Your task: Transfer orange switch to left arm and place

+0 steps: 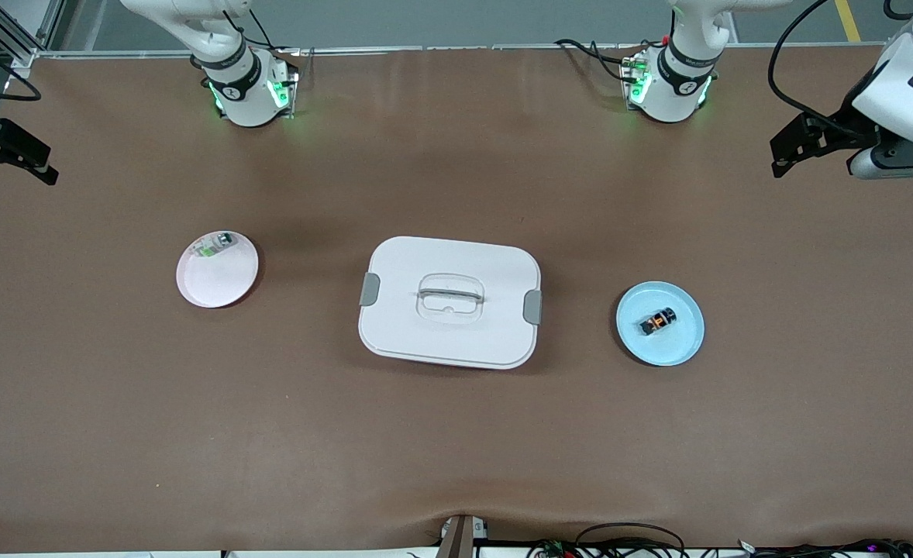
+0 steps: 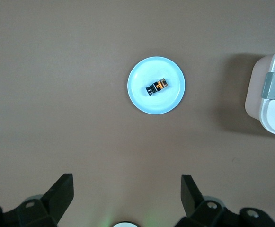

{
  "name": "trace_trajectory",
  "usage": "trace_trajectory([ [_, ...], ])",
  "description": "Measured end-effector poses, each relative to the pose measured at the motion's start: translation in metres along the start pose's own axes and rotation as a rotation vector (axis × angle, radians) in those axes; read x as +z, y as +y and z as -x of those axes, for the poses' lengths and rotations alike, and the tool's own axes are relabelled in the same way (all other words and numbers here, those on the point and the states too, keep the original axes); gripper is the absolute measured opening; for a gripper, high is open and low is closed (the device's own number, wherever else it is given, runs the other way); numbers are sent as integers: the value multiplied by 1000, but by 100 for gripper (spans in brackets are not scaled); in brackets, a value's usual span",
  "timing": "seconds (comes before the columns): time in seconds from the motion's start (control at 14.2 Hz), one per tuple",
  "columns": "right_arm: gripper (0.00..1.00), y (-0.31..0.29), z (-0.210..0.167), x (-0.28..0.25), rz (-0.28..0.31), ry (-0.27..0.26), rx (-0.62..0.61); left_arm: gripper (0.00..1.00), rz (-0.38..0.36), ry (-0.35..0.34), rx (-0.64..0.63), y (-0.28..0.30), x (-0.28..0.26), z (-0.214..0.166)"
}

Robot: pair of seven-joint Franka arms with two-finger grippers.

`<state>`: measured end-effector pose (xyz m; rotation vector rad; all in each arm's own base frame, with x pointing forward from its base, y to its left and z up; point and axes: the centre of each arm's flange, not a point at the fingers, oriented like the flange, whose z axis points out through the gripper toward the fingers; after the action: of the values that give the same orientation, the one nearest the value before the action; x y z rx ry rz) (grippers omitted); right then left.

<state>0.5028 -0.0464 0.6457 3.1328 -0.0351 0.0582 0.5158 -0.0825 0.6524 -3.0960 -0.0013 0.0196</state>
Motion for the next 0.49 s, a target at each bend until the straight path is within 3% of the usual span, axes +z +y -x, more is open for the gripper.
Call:
trace_trajectory([
  [0.49, 100, 0, 0, 0, 0, -4, 0, 100, 1, -7, -11, -6, 4, -4],
])
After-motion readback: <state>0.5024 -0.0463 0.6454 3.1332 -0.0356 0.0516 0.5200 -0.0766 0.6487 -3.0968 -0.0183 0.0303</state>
